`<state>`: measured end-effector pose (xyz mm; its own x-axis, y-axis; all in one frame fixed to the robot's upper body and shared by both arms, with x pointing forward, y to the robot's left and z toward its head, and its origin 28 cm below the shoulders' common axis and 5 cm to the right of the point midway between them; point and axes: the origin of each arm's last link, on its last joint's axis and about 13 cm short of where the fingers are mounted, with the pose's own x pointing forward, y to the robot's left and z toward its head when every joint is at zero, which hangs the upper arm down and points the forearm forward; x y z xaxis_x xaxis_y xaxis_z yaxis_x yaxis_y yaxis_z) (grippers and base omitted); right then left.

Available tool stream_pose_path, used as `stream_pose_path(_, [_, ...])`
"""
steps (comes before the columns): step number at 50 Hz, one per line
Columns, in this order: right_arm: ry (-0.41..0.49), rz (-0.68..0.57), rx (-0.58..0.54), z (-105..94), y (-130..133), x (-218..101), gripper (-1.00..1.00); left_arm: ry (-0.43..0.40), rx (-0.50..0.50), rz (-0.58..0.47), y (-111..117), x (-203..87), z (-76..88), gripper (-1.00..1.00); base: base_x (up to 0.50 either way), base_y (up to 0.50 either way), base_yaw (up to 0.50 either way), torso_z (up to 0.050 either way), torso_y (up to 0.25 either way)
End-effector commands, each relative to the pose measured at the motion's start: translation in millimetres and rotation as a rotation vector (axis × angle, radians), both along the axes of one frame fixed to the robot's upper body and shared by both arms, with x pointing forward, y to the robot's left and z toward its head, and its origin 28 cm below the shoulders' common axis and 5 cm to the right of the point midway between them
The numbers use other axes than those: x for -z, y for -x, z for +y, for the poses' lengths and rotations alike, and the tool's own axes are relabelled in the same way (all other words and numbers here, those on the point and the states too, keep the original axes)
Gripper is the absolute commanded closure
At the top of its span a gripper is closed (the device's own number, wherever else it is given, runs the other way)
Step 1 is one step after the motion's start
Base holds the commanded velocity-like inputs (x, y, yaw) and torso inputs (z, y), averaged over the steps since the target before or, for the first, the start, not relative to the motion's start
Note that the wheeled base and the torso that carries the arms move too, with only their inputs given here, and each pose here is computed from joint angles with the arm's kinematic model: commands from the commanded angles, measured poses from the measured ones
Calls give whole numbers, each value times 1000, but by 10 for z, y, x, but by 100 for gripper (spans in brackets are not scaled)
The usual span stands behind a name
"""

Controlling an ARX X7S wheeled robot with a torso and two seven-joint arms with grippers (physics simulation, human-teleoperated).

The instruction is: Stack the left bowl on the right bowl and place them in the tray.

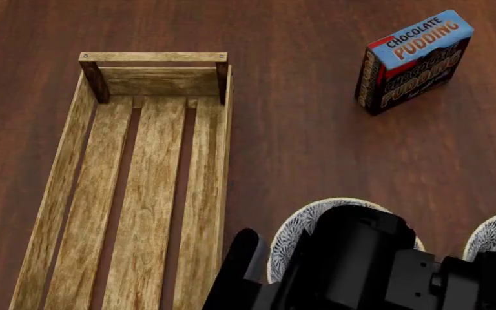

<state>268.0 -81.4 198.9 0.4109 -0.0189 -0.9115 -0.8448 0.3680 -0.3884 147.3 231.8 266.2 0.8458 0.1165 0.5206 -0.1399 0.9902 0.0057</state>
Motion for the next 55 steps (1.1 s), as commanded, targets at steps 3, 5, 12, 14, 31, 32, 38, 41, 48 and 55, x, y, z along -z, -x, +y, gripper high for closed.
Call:
stream_pose_path(3, [8,29,18,-56,-8,104,-100,0,1,3,-4,6,-3,-100,0,0,0,0,0])
stream_pose_path(5, [11,33,21,-62,-6,114,-100,0,1,4,-3,7,-3,-100,0,0,0,0,0])
stream_pose_path(12, [15,25,24,-75,16,67,100,0,0,1,3,-4,-2,-100,0,0,0,0,0])
stream_pose_path(14, [15,16,25,-74,15,47,100,0,0,0,2,-4,-3,-100,0,0,0,0,0])
stream_pose_path(31, [30,-56,17,-42,92,-262,100,8,1,-10,11,-6,9,-100,0,0,0,0,0])
stream_pose_path(32, [31,-60,14,-40,101,-288,100,9,1,-12,12,-6,10,-100,0,0,0,0,0])
stream_pose_path(38, [29,-100,4,-21,151,-397,100,12,0,-15,6,-2,11,-100,0,0,0,0,0])
stream_pose_path(41, [34,-110,3,-25,165,-426,100,12,0,-17,5,-6,11,-100,0,0,0,0,0])
stream_pose_path(48, [38,-132,2,-34,190,-497,100,12,0,-17,2,-4,9,-100,0,0,0,0,0])
stream_pose_path(55, [40,-162,2,-45,215,-572,100,12,-1,-16,4,-4,7,-100,0,0,0,0,0])
